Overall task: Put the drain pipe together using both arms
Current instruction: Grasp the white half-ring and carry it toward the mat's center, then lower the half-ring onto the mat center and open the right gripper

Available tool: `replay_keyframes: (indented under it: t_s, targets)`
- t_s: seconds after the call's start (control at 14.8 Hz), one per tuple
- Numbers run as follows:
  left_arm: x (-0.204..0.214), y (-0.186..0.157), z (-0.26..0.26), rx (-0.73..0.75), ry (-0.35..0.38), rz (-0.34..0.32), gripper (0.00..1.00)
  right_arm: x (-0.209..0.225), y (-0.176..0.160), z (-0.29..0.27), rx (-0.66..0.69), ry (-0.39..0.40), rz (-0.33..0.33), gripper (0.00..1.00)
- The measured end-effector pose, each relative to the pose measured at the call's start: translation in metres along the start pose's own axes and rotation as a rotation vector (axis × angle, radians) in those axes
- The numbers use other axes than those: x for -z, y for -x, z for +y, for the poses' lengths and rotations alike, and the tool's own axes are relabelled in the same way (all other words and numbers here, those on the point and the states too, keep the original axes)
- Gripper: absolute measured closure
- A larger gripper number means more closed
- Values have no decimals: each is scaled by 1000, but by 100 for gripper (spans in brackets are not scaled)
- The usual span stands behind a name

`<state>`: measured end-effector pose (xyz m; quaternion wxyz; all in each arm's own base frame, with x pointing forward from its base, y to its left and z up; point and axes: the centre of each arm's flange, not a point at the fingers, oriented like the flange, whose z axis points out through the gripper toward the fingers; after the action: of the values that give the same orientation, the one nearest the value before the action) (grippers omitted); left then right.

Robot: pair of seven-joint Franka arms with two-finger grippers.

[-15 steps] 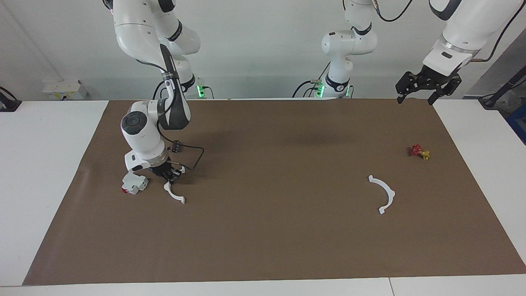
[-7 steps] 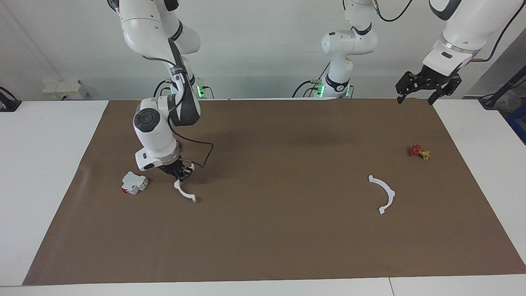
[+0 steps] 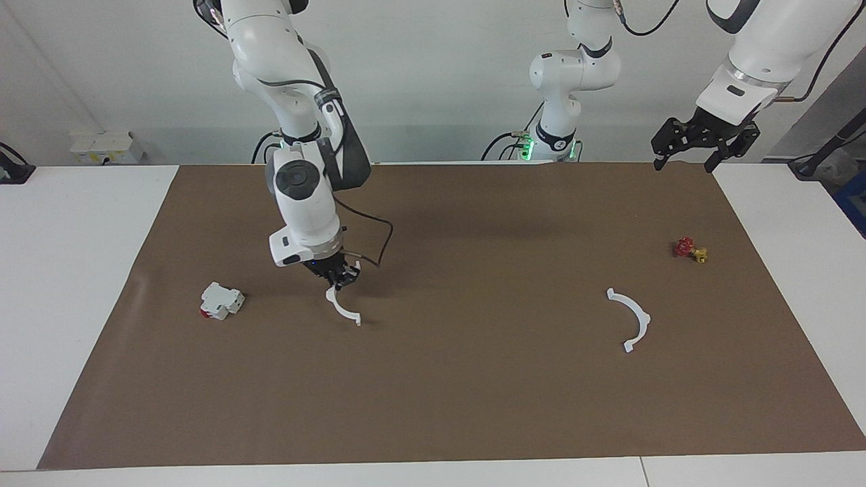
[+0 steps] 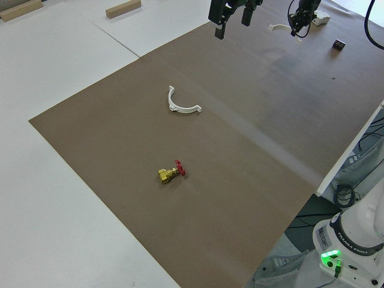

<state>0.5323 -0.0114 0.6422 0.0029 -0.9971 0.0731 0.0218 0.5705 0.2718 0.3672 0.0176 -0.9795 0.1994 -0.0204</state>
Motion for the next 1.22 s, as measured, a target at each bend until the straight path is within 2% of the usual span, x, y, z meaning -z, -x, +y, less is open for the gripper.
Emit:
replay_keyframes:
  t_s: [0.2,0.41,0.68,0.88,1.22]
  targets:
    - [0,0,0,0,0,0,0,-5,42,-66,56,-49,20,92]
    - [0,0,0,0,0,0,0,-20,55,-106,73,-70,21,92]
    - [0,0,0,0,0,0,0,-38,53,-119,69,-97,30,92]
    - [0,0,0,0,0,-1,0,-59,74,-131,29,-79,9,92]
    - [-2,5,5,-7,4,-37,0,-68,78,-137,-5,-102,19,92]
